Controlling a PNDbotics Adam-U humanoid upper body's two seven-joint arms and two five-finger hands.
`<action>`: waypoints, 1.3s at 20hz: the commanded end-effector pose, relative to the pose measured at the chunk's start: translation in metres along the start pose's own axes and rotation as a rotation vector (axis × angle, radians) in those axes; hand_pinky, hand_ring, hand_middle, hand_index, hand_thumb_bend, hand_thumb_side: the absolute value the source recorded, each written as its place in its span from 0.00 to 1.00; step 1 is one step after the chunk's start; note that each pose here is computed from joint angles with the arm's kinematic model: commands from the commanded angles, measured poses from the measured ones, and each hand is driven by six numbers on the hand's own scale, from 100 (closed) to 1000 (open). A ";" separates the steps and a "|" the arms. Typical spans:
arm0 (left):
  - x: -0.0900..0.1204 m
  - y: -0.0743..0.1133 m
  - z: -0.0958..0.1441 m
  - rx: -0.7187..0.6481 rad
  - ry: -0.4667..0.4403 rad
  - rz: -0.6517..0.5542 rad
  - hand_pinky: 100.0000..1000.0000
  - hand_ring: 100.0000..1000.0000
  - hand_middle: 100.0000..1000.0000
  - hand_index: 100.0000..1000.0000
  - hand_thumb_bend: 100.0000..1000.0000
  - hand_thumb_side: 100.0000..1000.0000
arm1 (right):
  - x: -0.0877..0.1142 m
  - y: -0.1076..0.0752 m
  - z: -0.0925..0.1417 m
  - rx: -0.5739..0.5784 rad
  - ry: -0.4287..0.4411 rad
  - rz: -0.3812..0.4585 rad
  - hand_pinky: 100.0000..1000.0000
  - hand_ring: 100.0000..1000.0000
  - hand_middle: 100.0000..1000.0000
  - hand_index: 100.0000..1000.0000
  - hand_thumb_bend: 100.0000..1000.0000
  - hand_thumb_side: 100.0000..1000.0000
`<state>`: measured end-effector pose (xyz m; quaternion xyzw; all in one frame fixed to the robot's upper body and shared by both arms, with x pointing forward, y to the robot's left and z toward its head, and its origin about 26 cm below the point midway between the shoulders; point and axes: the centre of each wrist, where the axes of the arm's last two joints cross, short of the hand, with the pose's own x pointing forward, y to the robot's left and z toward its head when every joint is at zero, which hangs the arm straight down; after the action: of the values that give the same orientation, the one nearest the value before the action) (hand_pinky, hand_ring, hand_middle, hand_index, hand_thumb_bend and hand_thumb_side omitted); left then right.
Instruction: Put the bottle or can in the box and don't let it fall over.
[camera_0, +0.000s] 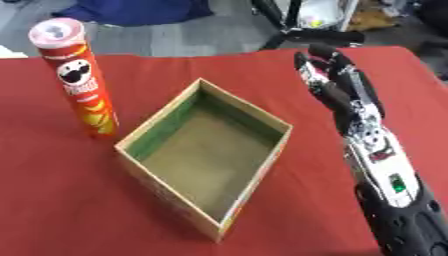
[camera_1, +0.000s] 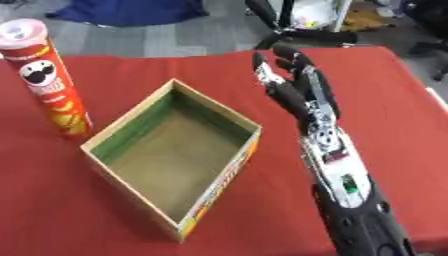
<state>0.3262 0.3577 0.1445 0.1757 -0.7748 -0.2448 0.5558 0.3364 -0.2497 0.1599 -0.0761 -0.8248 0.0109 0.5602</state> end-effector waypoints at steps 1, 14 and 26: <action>0.007 0.011 -0.008 -0.022 -0.008 -0.050 0.88 0.95 0.89 0.91 0.32 0.63 | 0.006 0.000 -0.002 0.010 -0.022 0.000 0.78 0.92 0.84 0.81 0.23 0.34; 0.008 0.016 -0.043 -0.076 0.013 -0.068 0.89 0.96 0.89 0.91 0.33 0.63 | 0.006 0.002 -0.002 0.025 -0.022 0.000 0.78 0.92 0.84 0.81 0.23 0.35; 0.015 0.022 -0.078 -0.090 -0.004 -0.088 0.89 0.96 0.89 0.91 0.33 0.64 | 0.011 0.006 -0.005 0.042 -0.038 -0.006 0.78 0.92 0.84 0.81 0.22 0.35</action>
<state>0.3939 0.3491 0.1759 0.1721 -0.7526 -0.2973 0.5618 0.3379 -0.2435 0.1626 -0.0630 -0.8271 0.0228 0.5581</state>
